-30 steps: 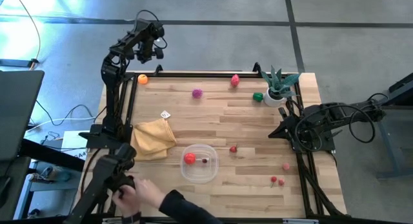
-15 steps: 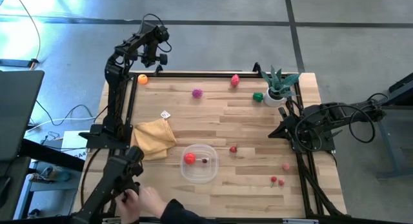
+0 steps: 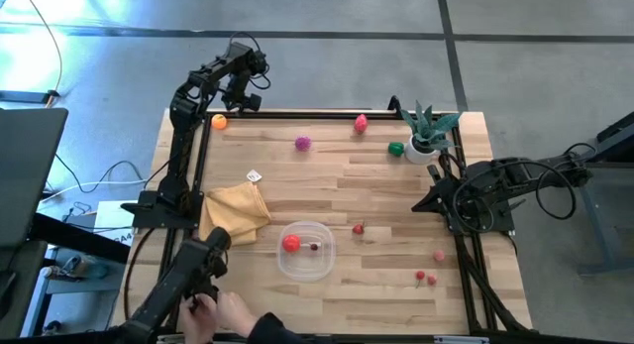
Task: Pick and placing Produce into tupperware
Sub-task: Put the orange into the transparent bin
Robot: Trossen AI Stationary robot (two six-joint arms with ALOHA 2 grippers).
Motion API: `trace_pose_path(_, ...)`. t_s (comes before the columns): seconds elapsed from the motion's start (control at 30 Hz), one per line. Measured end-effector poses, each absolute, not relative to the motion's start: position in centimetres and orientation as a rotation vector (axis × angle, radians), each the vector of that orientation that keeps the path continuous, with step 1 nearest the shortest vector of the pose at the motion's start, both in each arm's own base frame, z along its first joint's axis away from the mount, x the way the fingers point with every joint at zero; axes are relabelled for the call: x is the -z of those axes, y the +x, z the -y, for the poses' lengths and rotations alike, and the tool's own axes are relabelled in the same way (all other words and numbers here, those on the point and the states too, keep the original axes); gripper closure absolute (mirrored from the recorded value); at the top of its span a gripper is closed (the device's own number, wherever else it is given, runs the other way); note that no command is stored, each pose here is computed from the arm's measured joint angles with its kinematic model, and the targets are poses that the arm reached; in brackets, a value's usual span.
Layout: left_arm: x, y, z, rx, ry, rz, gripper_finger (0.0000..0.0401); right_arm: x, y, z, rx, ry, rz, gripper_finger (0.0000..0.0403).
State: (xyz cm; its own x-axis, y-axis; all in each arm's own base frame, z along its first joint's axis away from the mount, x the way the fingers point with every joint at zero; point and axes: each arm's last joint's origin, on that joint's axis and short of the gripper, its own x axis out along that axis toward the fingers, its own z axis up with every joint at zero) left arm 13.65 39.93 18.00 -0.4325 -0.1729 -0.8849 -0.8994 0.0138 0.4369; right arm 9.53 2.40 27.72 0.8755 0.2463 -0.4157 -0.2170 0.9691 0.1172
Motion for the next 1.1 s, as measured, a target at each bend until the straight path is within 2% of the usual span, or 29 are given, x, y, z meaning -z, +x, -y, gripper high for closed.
trace_pose_path(0.3, -17.0, 14.8, -38.9, -1.386, -1.062, -1.751, 0.0401, -27.7, 9.5, -2.4, -0.242, 0.068, -0.443, 0.0402)
trace_pose_path(0.5, -15.7, 14.8, -38.0, -1.354, -1.189, -1.757, 0.0401, -27.7, 9.5, -2.4, -0.242, 0.068, -0.443, 0.0402)
trace_pose_path(0.63, -15.5, 14.8, -37.9, -1.417, -1.209, -1.743, 0.0401, -27.7, 9.5, -2.4, -0.242, 0.069, -0.443, 0.0402)
trace_pose_path(0.9, -15.4, 14.3, -38.0, -1.430, -1.253, -1.724, 0.0401, -27.7, 9.5, -2.4, -0.242, 0.068, -0.443, 0.0402)
trace_pose_path(1.1, -15.3, 13.4, -38.2, -1.479, -1.367, -1.665, 0.0401, -27.7, 9.5, -2.4, -0.242, 0.069, -0.442, 0.0402)
